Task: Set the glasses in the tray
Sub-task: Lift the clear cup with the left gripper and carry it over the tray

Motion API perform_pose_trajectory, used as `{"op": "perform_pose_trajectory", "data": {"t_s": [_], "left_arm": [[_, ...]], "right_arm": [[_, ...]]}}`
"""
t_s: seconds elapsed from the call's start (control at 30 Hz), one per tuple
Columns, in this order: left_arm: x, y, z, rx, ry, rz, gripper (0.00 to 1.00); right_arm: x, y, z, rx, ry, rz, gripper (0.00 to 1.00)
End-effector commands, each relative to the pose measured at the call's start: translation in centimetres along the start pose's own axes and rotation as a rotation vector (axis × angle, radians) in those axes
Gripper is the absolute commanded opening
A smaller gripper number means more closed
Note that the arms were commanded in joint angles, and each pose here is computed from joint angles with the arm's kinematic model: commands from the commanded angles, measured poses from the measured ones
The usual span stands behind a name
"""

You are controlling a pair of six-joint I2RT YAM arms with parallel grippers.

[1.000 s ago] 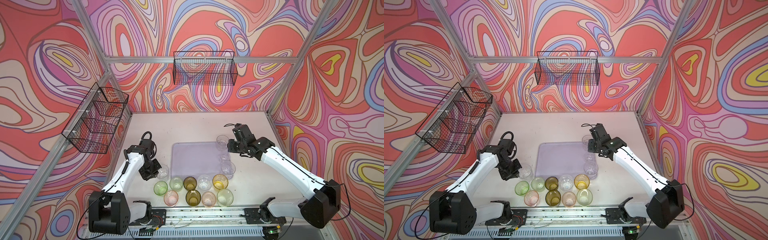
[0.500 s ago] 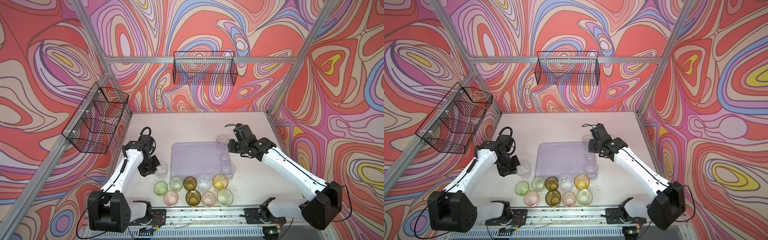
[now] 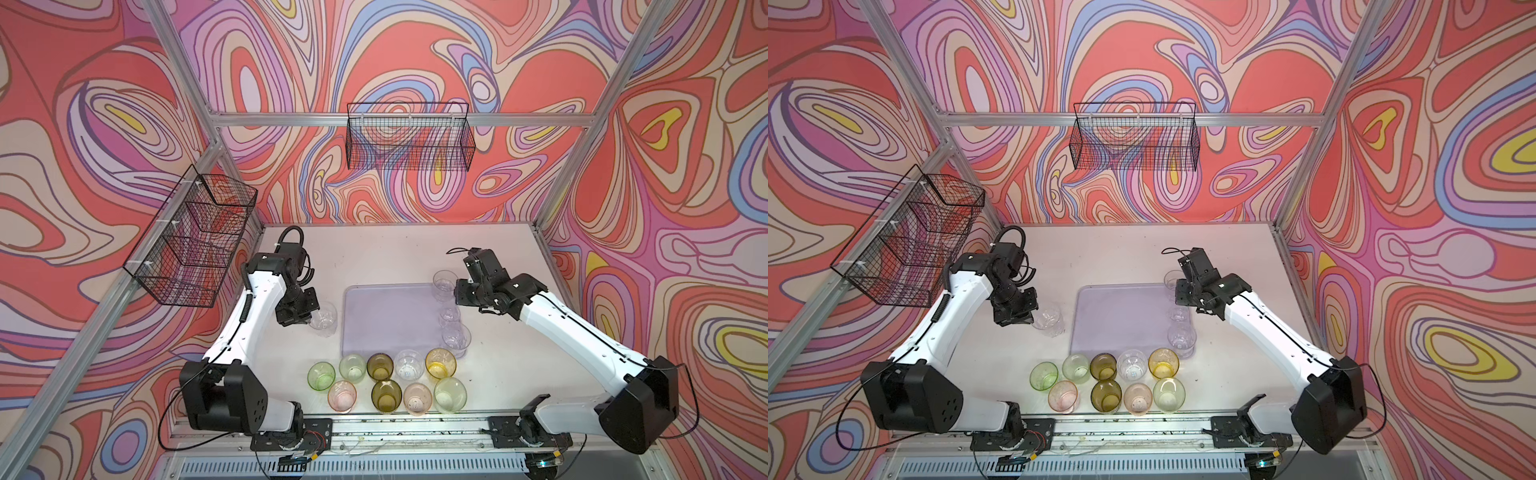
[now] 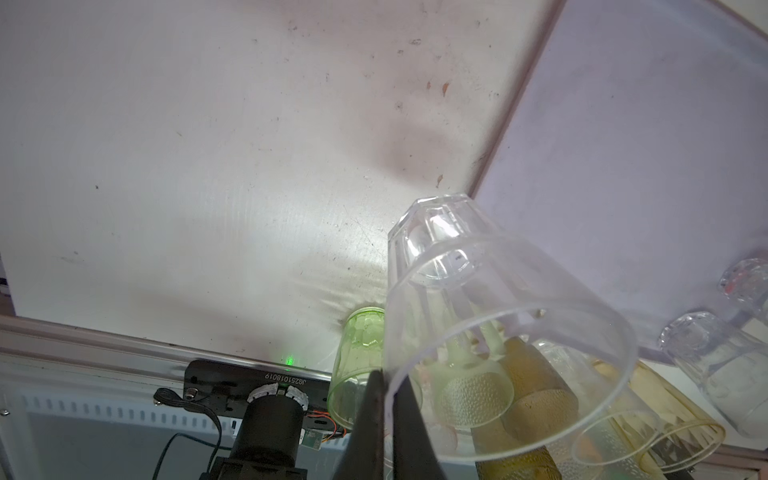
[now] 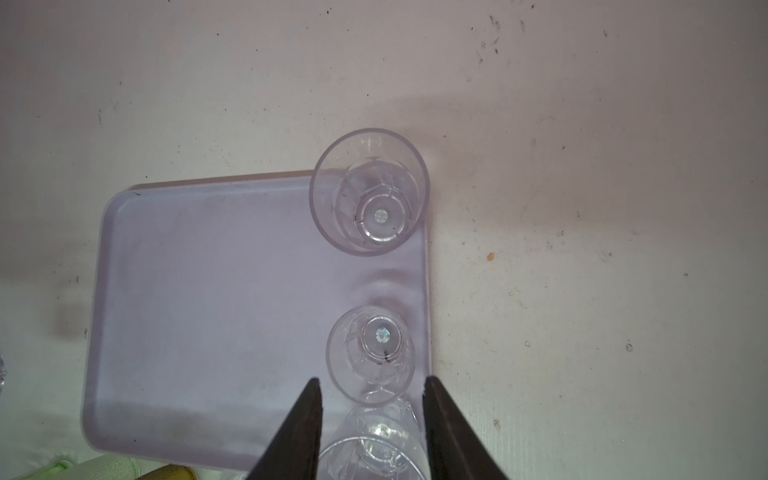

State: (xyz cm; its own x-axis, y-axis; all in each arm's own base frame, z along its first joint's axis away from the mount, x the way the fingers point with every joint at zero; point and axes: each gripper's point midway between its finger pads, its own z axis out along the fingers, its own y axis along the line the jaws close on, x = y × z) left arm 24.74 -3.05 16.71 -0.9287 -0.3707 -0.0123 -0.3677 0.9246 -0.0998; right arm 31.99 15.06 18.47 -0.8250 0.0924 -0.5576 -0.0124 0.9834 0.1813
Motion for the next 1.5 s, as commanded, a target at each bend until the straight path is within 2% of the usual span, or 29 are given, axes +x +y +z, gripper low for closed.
{"op": "perform_pose_trajectory", "data": {"t_s": [0.0, 0.17, 0.33, 0.6, 0.83, 1.0, 1.47], "left_arm": [[0.5, -0.2, -0.5, 0.002, 0.061, 0.057, 0.00], [-1.2, -0.8, -1.5, -0.011, 0.014, 0.095, 0.00], [-2.0, -2.1, -2.1, -0.012, 0.016, 0.144, 0.00], [-3.3, -5.5, -2.7, -0.045, -0.011, 0.272, 0.00], [-3.8, -9.2, -1.8, 0.019, 0.033, 0.324, 0.00], [-4.2, -11.2, -0.7, 0.000, 0.047, 0.375, 0.00], [-6.0, -19.0, 1.1, 0.029, 0.036, 0.481, 0.00]], "right_arm": [[-0.7, -0.1, -0.3, 0.008, -0.012, -0.015, 0.40], [-1.0, -0.6, -0.9, 0.029, -0.040, -0.004, 0.40], [-1.1, -0.6, -1.2, 0.023, -0.052, 0.008, 0.42], [-0.6, -0.4, -1.0, 0.011, -0.032, 0.005, 0.43], [-0.2, -0.5, -0.9, 0.008, -0.017, -0.004, 0.44], [0.0, -0.5, -1.2, 0.012, 0.001, -0.023, 0.46], [0.7, -0.2, -1.6, -0.007, 0.048, -0.052, 0.45]]}}
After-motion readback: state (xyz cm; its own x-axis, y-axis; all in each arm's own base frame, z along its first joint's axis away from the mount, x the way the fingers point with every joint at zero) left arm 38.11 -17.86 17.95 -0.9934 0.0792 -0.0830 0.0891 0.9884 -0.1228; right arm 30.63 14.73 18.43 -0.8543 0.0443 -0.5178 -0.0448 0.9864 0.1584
